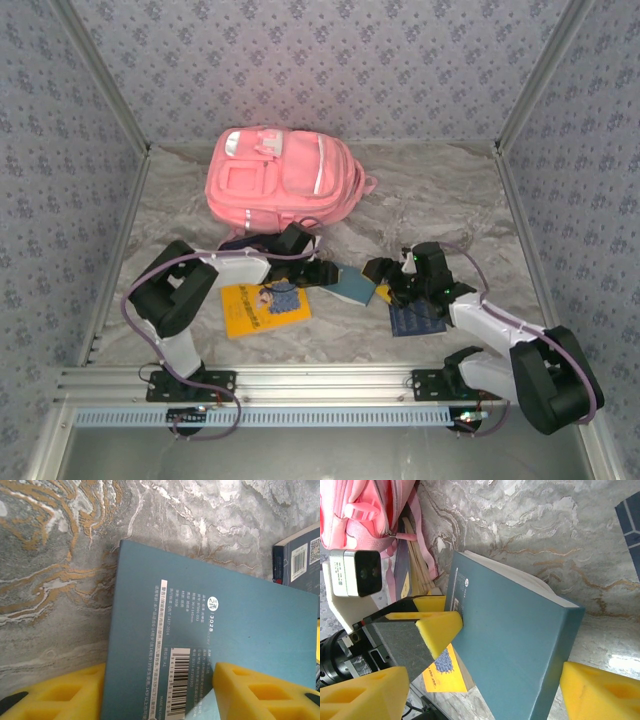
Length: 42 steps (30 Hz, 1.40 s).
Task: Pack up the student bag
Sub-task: Pick up the book from the center of the table.
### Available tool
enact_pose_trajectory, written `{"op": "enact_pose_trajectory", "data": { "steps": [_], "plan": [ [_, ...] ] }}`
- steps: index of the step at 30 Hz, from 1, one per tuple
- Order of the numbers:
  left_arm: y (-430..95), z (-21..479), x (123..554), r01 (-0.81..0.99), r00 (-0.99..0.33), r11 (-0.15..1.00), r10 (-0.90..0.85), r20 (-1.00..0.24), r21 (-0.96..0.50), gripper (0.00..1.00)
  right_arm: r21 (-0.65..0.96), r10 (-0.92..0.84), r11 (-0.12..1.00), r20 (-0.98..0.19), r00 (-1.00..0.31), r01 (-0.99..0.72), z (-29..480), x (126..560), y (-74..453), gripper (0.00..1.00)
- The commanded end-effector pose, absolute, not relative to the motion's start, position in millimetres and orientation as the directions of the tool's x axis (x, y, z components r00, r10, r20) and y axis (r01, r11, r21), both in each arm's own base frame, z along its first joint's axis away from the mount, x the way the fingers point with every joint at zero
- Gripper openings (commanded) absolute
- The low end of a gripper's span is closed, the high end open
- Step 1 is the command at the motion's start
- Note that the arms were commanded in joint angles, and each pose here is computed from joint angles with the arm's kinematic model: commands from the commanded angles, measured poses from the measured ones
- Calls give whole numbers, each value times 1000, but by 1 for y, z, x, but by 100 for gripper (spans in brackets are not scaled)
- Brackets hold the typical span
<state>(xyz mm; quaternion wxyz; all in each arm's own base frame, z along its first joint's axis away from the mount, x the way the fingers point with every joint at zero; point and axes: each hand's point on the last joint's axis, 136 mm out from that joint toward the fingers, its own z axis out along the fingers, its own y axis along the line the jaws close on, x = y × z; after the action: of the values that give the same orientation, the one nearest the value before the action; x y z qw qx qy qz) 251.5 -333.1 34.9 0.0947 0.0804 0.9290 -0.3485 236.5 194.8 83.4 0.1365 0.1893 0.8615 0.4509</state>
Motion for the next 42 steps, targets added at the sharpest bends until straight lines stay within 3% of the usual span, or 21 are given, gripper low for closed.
{"op": "enact_pose_trajectory", "data": {
  "steps": [1,11,31,42],
  "plan": [
    [-353,21,191,248,-962,691,258,-89,-679,54,911,341,412,-136,-930,18,140,238,226,80],
    [-363,31,191,241,-963,649,254,-93,-721,55,946,369,324,-125,-921,2,168,245,235,80],
    [-377,46,190,210,-968,572,234,-88,-793,52,966,346,256,-51,-937,42,152,254,266,79],
    [-381,55,190,211,-967,535,238,-94,-818,37,974,352,206,21,-936,100,130,253,266,77]
  ]
}}
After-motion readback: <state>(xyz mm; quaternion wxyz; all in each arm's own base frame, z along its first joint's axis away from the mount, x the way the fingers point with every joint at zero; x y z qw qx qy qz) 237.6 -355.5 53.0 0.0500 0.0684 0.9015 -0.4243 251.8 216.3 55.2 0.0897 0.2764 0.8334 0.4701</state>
